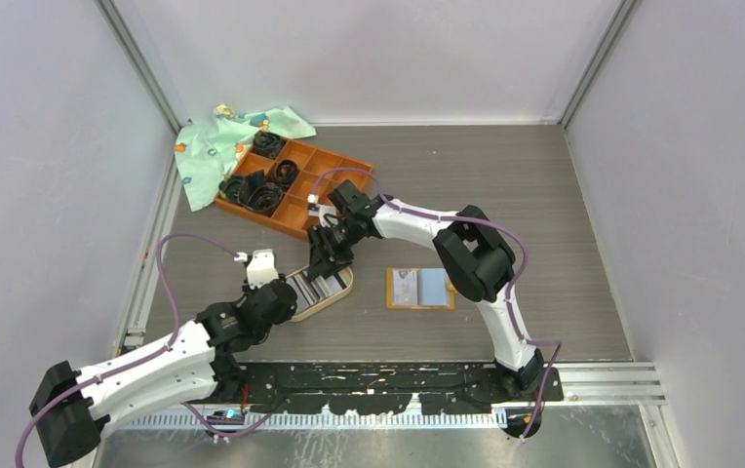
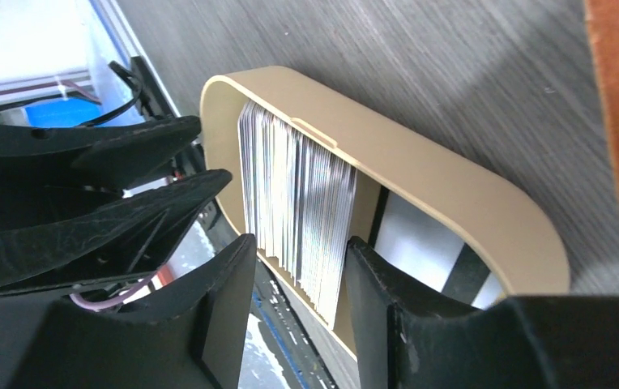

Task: Put the credit cards into the card holder
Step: Pick up the credit card from the storage box, then insert the credit card into the card holder.

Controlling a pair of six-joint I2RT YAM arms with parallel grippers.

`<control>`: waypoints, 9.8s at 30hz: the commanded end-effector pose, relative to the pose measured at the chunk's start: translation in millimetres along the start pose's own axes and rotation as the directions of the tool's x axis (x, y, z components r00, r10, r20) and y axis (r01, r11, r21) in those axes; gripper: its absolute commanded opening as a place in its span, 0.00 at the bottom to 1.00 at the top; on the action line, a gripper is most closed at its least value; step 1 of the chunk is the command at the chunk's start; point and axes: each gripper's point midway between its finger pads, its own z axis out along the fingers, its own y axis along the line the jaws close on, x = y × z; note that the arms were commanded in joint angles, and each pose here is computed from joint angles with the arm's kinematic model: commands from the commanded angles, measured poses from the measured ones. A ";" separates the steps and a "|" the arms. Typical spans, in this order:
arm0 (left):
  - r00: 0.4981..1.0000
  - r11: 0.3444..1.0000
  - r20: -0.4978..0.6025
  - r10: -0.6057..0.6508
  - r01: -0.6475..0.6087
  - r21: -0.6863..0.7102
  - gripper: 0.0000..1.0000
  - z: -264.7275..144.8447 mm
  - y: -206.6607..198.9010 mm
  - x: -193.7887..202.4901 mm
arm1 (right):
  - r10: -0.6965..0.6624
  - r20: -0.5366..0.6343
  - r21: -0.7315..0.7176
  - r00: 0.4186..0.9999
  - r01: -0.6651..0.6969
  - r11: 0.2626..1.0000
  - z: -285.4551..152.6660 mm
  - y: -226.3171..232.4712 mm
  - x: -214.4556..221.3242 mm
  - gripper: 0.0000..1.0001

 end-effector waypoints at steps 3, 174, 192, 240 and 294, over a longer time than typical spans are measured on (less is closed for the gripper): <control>0.998 0.997 0.029 -0.048 0.046 0.058 0.38 1.6 -16.1 -11.2 | 0.010 0.006 -0.099 1.000 -0.009 0.995 -3.9 24.3 -5.3 0.50; 0.974 0.408 -0.175 -0.147 0.220 0.886 0.00 -42.3 -243.5 -66.6 | -0.939 -0.306 0.183 0.160 0.977 0.107 -211.2 -115.2 122.3 0.68; 0.949 0.419 -0.308 -0.063 0.305 0.855 0.00 14.3 -288.6 -36.2 | -0.953 -0.302 -0.210 -0.024 0.977 0.042 -182.4 -134.0 184.0 0.12; 0.894 0.434 -0.429 -0.128 0.439 0.786 0.00 32.4 -292.6 -21.7 | -0.900 -0.358 0.065 0.250 0.968 0.243 -219.8 -124.4 149.3 0.62; 0.800 0.560 -0.590 -0.111 0.540 0.628 0.00 61.7 -300.4 32.9 | -0.699 -0.517 0.130 0.494 0.852 0.506 -208.3 -195.1 162.7 0.85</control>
